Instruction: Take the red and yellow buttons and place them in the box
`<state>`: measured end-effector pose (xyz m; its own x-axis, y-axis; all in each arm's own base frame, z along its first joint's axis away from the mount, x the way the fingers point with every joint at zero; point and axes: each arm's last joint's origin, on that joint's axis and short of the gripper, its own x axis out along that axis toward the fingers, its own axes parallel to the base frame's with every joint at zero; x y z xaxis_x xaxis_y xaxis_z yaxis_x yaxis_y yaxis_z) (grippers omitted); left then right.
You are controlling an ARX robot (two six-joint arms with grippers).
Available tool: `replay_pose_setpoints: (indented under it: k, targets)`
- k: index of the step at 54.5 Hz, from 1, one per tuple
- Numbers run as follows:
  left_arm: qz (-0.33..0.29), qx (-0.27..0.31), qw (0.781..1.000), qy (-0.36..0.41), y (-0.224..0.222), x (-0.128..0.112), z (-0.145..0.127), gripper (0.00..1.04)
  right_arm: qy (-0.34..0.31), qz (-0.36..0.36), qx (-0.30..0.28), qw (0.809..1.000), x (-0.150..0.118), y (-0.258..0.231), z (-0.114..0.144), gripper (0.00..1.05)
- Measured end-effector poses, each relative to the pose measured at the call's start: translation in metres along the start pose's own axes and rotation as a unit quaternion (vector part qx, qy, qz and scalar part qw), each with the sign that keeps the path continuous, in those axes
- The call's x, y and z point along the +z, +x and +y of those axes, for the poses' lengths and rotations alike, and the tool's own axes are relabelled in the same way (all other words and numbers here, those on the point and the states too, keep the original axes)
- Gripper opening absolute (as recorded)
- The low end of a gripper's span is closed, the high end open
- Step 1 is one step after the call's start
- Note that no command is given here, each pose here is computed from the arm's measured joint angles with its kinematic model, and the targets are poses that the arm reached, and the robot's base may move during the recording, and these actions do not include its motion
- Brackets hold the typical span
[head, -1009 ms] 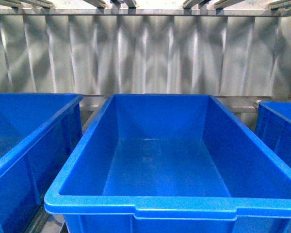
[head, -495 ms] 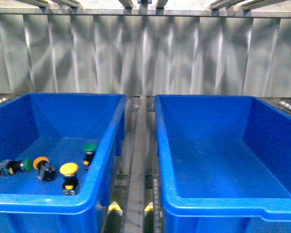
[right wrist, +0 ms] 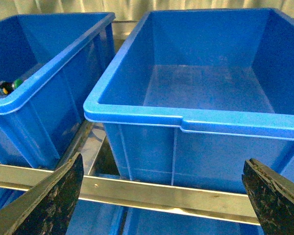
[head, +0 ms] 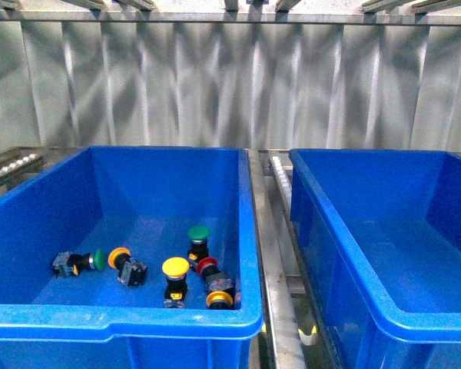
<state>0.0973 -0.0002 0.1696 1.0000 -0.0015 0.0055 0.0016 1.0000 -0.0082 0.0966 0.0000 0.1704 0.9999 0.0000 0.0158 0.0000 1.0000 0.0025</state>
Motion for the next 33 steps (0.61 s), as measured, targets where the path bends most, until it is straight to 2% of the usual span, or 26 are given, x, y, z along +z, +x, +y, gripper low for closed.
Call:
replay_pose_setpoints:
  k: [5,8,9,17,21,27,33]
  targets:
    - [0.034,-0.019,0.998,-0.045,0.005,0.003,-0.003,0.97,0.0,0.0,0.0,1.0,0.0,0.0,0.0,0.98]
    - [0.028,-0.041,0.997,-0.059,0.013,0.021,-0.006,0.97,0.0,0.0,0.0,1.0,0.0,0.0,0.0,0.98]
    - [0.013,-0.06,0.996,-0.064,0.02,0.037,-0.009,0.97,0.0,0.0,0.0,1.0,0.0,0.0,0.0,0.98]
    - [-0.055,-0.161,0.981,-0.095,0.061,0.119,-0.027,0.97,0.0,0.0,0.0,1.0,0.0,0.0,0.0,0.98]
    - [-0.043,-0.187,0.977,-0.094,0.087,0.141,-0.041,0.97,0.0,0.0,0.0,1.0,0.0,0.0,0.0,0.98]
    - [0.025,-0.174,0.982,-0.071,0.128,0.148,-0.063,0.97,0.0,0.0,0.0,1.0,0.0,0.0,0.0,0.98]
    - [0.127,-0.113,0.985,-0.039,0.174,0.13,-0.084,0.97,0.0,0.0,0.0,1.0,0.0,0.0,0.0,0.98]
